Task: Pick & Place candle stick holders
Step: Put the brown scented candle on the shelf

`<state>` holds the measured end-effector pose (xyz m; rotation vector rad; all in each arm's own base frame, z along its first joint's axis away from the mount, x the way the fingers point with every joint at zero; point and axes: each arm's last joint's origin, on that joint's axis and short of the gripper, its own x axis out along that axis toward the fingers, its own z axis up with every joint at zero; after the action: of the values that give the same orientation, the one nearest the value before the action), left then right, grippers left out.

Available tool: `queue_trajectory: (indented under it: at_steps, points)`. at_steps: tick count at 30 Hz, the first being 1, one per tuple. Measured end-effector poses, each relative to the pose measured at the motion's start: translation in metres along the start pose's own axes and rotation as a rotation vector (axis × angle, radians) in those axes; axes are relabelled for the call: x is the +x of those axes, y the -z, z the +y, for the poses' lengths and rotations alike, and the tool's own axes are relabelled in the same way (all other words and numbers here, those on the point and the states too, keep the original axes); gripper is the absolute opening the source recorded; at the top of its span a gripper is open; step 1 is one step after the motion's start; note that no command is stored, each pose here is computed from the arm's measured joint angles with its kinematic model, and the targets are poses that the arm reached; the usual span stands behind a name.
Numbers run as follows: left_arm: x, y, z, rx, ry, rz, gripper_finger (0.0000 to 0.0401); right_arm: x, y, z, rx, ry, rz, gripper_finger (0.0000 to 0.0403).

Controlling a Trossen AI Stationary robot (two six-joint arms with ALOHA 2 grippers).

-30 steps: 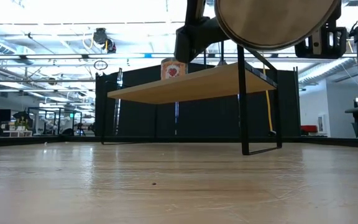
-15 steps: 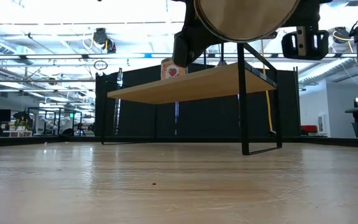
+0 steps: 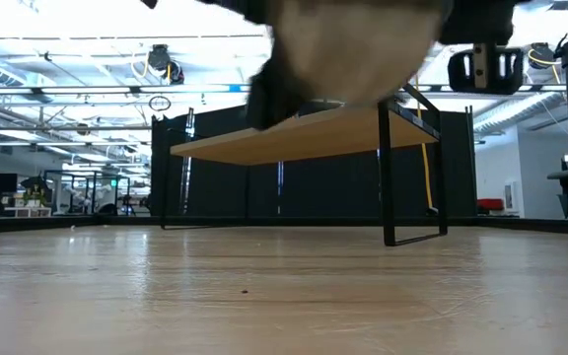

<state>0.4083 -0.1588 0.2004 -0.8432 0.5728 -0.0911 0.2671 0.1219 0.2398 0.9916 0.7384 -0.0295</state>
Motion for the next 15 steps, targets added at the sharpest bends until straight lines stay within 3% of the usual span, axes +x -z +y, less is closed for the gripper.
queue_trajectory:
  at_steps: [9, 15]
  points:
    - [-0.036, 0.015, -0.013, 0.028, -0.262, 0.008, 0.0347, -0.002, 0.007, 0.005, -0.038, -0.038, 0.063, 0.0089]
    - [-0.079, 0.007, -0.03, 0.072, -0.454, -0.228, 0.0346, -0.005, 0.026, 0.008, -0.09, -0.024, 0.122, 0.0092]
